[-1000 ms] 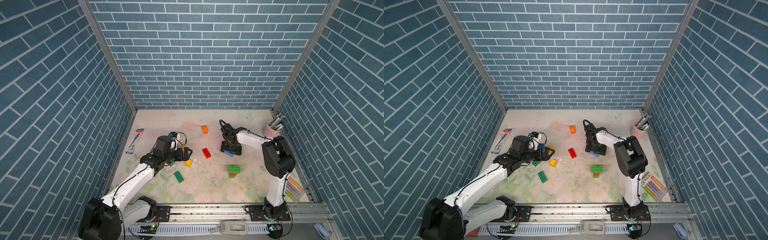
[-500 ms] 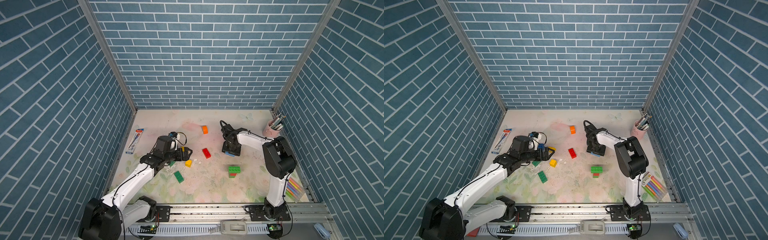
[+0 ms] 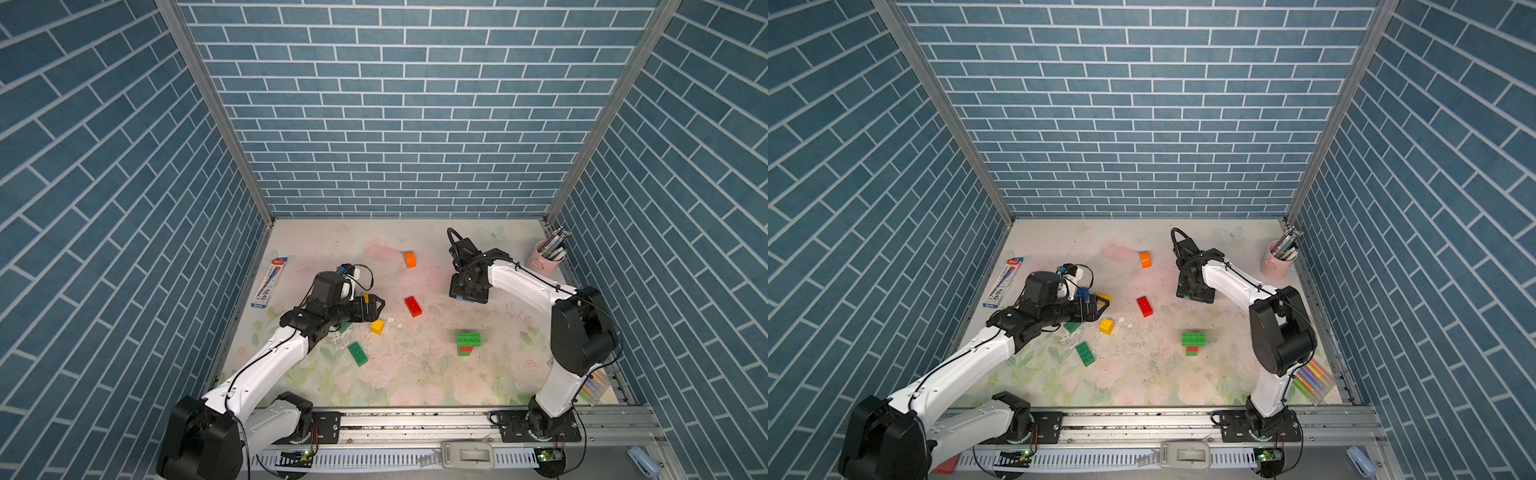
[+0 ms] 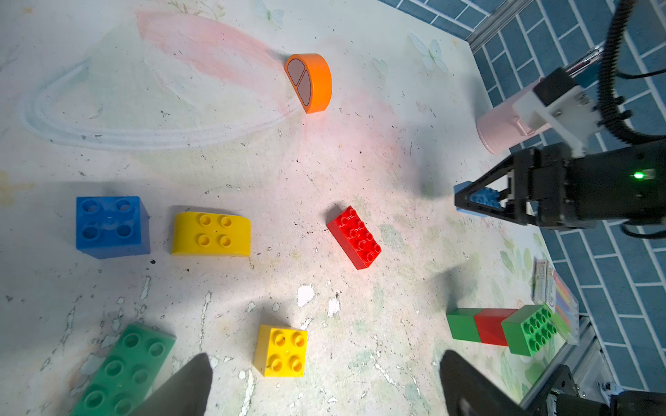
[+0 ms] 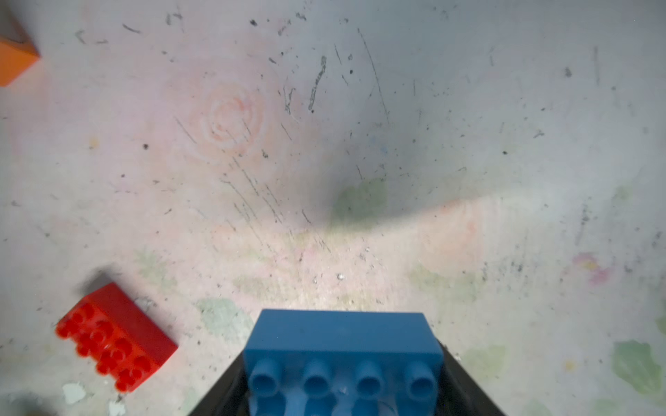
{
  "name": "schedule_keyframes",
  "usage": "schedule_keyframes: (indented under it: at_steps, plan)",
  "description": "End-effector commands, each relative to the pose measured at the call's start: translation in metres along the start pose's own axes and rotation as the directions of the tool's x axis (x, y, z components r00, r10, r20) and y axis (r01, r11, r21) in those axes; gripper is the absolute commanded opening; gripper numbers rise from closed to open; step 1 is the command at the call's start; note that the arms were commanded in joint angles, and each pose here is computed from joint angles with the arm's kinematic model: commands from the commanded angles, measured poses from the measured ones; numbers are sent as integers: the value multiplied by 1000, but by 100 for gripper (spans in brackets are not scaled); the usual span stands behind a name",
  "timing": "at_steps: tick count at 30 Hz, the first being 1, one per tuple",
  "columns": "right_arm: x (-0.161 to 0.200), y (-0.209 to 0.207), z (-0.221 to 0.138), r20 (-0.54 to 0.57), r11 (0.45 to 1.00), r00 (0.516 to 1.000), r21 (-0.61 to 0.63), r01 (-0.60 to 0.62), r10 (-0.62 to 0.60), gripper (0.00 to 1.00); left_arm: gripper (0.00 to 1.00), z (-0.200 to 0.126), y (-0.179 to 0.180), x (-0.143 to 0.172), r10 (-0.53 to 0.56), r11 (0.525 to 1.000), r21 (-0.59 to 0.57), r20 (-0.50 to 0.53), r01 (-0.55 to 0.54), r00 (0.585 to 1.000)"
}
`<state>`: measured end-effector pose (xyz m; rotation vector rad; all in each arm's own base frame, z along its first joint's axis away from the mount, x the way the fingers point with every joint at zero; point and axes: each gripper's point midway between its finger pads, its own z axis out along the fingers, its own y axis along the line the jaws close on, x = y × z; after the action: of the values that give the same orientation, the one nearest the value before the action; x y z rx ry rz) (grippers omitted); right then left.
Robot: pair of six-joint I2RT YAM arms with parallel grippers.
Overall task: Assemble an ice cream with lego
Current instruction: Pick up the lego brick from the center of the board, then assemble the lego brick with the lego brick.
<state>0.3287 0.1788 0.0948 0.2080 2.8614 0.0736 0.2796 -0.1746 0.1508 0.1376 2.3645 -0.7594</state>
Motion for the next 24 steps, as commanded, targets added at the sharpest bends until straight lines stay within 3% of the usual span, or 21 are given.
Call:
schedule_keyframes:
  at_steps: [1, 11, 24]
  plan:
    - [16, -11, -33, -19, 999, 999, 9, 43, -43, 48, 100, -1, 1, 5, 9, 1000, -1, -12, -9, 1000]
    - [76, -23, -87, -62, 991, 989, 0, 135, -134, 47, 100, 4, -3, 7, -5, 999, 32, -24, 6, 1000]
    - [119, -24, -88, -130, 985, 977, -25, 170, -172, 45, 100, 4, -7, 9, -4, 999, 52, -36, 6, 999]
